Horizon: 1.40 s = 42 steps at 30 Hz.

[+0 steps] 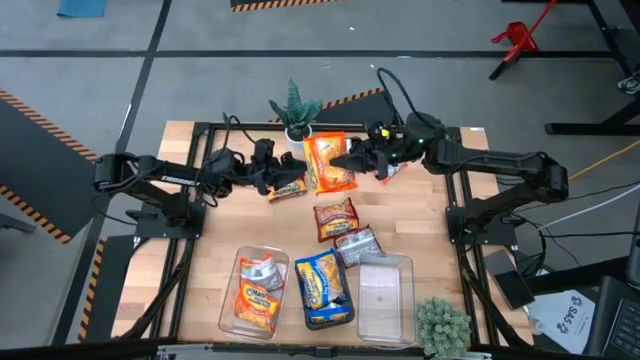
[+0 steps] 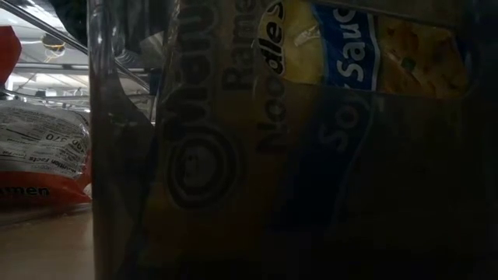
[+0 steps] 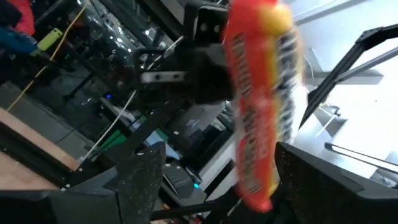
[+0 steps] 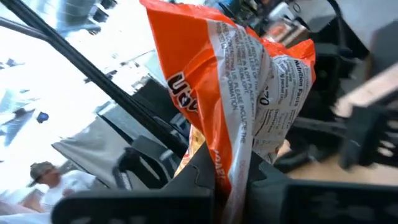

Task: Sort Maruchan noodles
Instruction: Put the orange noodle pack into the left transparent bin

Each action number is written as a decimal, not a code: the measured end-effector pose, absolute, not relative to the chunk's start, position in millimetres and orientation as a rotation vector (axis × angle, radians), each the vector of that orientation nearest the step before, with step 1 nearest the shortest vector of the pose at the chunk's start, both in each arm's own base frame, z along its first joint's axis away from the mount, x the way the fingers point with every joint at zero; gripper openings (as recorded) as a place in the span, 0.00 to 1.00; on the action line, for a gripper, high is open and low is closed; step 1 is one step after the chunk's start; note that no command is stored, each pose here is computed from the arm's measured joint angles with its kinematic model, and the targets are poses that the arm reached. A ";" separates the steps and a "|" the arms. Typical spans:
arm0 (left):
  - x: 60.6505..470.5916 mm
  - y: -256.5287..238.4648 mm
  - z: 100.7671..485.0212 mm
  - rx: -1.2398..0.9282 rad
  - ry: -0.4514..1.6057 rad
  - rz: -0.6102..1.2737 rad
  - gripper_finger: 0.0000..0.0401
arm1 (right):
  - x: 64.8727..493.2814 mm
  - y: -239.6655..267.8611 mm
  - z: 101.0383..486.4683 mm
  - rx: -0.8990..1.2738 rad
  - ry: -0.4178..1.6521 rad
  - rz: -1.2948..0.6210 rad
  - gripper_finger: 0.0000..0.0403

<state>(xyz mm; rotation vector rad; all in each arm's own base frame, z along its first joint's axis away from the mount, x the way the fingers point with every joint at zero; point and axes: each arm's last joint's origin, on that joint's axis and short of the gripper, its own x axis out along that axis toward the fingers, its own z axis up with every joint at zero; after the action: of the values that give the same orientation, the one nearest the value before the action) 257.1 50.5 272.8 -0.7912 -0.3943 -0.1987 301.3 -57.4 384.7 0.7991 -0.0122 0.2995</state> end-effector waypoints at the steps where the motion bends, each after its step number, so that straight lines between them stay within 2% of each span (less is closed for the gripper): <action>1: 257.1 50.7 272.8 -0.792 -0.399 -0.193 0.74 | 301.0 -57.4 385.8 0.797 -0.021 0.302 0.01; 6: 258.2 52.0 277.7 -0.772 -0.430 -0.167 0.74 | 306.2 -59.4 379.8 0.806 -0.009 0.270 0.01; 12: 264.9 47.0 295.0 -0.715 -0.460 -0.232 0.74 | 316.9 -62.3 368.8 0.812 0.010 0.247 0.01; 19: 280.1 38.1 304.3 -0.681 -0.402 -0.288 0.73 | 325.2 -64.1 365.0 0.806 -0.022 0.269 0.01; 23: 282.2 37.9 308.0 -0.654 -0.407 -0.306 0.70 | 325.0 -64.0 365.4 0.805 -0.024 0.270 0.01; 27: 282.8 38.4 309.1 -0.649 -0.415 -0.294 0.64 | 325.0 -63.9 365.3 0.804 -0.021 0.276 0.03; 30: 283.2 38.5 308.5 -0.652 -0.409 -0.288 0.56 | 324.9 -63.4 364.5 0.805 -0.005 0.290 0.10; 34: 283.3 38.6 308.2 -0.654 -0.407 -0.283 0.46 | 324.9 -63.4 364.2 0.806 -0.002 0.290 0.24; 38: 283.4 38.9 308.2 -0.656 -0.410 -0.275 0.39 | 324.9 -63.3 364.3 0.805 -0.002 0.294 0.40; 42: 283.4 39.1 308.2 -0.663 -0.413 -0.269 0.33 | 323.7 -62.5 365.4 0.805 0.016 0.346 0.51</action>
<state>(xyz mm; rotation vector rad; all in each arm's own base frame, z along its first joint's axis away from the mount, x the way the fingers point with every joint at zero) 283.4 39.1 308.2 -0.6633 -0.4132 -0.2687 323.7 -62.5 365.4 0.8048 0.0164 0.3458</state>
